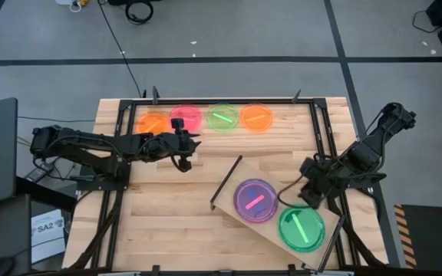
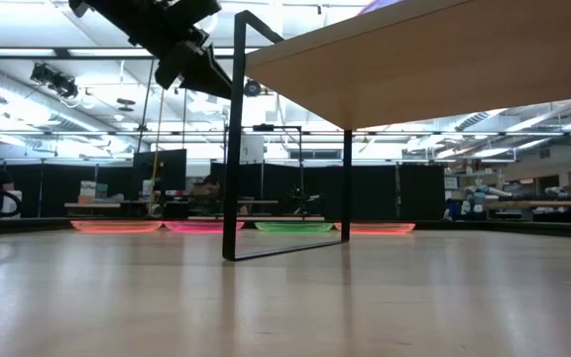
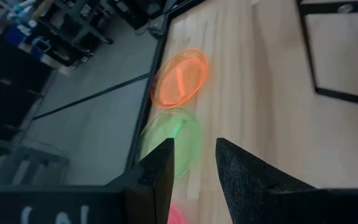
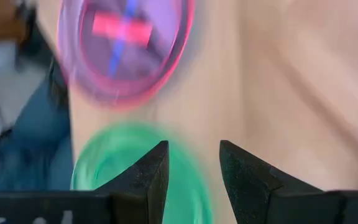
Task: Place and stack plates onto a shelf
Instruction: Stack the right transparent orange plate on the transparent pink plate on the shelf
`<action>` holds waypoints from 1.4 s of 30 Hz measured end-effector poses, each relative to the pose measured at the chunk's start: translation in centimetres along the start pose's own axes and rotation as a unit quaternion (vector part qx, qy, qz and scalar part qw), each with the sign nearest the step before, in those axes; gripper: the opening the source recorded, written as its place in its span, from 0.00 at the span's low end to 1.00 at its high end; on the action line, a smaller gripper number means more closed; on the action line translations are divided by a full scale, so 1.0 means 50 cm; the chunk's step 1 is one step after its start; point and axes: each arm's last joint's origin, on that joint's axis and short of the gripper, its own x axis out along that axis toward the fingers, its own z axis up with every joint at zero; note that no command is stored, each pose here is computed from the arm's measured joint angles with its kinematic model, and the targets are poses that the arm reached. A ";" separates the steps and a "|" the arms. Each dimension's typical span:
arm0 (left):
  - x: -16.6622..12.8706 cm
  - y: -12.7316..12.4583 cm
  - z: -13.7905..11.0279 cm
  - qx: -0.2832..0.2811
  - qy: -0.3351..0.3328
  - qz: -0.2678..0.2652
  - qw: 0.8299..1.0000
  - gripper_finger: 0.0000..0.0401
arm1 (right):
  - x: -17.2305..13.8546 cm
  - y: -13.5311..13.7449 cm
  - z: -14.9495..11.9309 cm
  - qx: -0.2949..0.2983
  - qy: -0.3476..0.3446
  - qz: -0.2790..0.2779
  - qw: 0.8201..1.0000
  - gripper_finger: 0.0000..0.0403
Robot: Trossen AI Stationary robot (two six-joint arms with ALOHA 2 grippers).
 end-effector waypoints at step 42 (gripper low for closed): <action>0.000 -0.002 0.001 0.001 -0.010 -0.020 1.000 0.31 | 0.020 -0.273 0.276 0.159 -0.173 -0.183 0.955 0.37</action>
